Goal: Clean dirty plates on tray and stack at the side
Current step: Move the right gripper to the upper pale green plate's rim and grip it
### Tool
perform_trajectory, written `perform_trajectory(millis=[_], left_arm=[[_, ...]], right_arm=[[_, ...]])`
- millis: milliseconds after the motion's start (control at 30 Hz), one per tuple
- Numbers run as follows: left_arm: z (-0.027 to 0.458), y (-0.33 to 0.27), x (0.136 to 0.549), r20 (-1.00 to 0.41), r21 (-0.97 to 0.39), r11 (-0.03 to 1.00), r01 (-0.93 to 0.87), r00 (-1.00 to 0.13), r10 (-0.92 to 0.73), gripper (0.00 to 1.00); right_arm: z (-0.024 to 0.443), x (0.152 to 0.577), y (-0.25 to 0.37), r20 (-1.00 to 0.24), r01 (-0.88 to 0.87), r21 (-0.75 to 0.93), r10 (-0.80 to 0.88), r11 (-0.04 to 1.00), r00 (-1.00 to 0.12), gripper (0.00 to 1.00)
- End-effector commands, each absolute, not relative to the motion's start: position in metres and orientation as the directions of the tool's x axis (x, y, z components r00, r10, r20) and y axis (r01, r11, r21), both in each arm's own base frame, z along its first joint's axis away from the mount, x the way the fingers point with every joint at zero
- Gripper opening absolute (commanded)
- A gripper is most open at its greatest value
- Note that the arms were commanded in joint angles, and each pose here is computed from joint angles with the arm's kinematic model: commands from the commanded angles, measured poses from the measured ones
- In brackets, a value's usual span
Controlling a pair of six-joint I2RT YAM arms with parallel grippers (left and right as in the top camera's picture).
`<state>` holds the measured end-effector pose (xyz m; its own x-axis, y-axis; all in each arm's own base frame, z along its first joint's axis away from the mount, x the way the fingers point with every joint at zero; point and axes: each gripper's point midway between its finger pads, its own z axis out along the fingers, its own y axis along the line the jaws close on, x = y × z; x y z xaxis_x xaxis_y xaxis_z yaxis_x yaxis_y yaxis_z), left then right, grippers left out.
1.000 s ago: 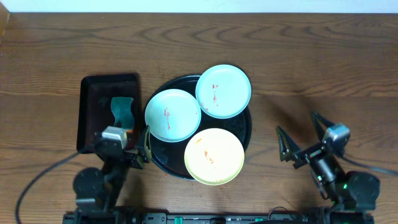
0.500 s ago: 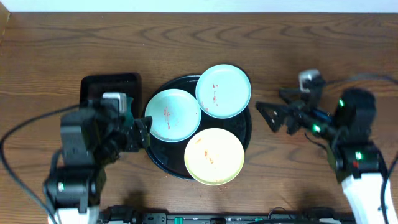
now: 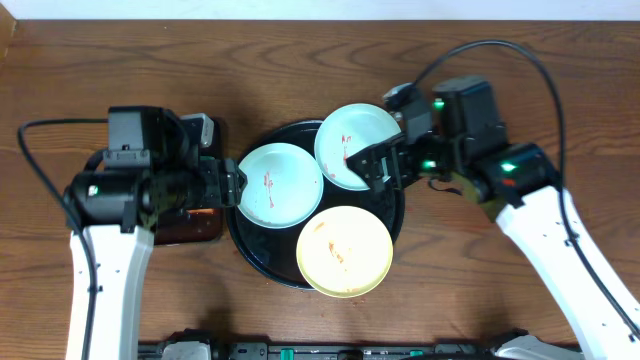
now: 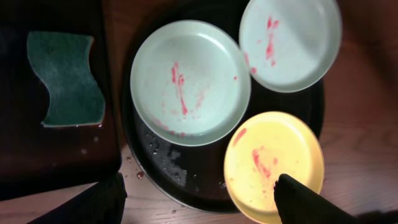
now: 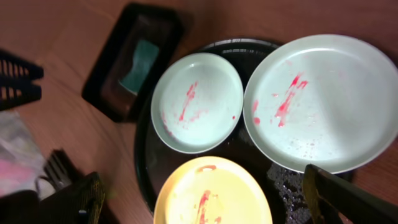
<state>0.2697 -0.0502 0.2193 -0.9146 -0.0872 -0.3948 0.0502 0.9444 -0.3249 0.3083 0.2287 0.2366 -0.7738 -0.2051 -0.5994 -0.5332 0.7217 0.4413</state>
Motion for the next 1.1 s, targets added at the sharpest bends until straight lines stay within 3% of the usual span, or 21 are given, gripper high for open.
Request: perform_trajectory(millis=[0, 133, 233, 400, 500, 733, 1067], left_arm=[[0.213, -0.046, 0.28, -0.39, -0.296, 0.954, 0.056, -0.918, -0.067, 0.77], [0.201, -0.046, 0.285, -0.348, -0.299, 0.953, 0.042, -0.935, -0.067, 0.77], [0.194, -0.044, 0.289, -0.33, -0.289, 0.957, 0.033, -0.942, -0.067, 0.77], [0.178, -0.011, 0.295, -0.302, -0.133, 0.986, -0.1, -0.943, -0.137, 0.77], [0.172, 0.013, 0.298, -0.3, -0.034, 0.969, -0.243, -0.923, -0.242, 0.77], [0.163, 0.029, 0.307, -0.314, 0.03, 0.939, -0.342, -0.895, -0.316, 0.77], [0.157, 0.039, 0.311, -0.319, 0.076, 0.921, -0.383, -0.884, -0.341, 0.77]], right_arm=[[0.228, 0.318, 0.234, -0.611, -0.55, 0.38, -0.244, 0.743, -0.753, 0.99], [0.22, 0.338, 0.245, -0.614, -0.519, 0.412, -0.193, 0.749, -0.765, 0.99], [0.199, 0.352, 0.253, -0.561, -0.433, 0.461, -0.124, 0.774, -0.818, 0.88], [0.145, 0.361, 0.271, -0.414, -0.24, 0.499, -0.015, 0.833, -0.91, 0.7], [0.115, 0.358, 0.279, -0.366, -0.17, 0.451, 0.008, 0.876, -0.931, 0.66], [0.075, 0.35, 0.286, -0.34, -0.112, 0.341, 0.011, 0.933, -0.941, 0.59], [0.037, 0.331, 0.308, -0.286, -0.14, 0.308, -0.049, 0.941, -0.957, 0.45]])
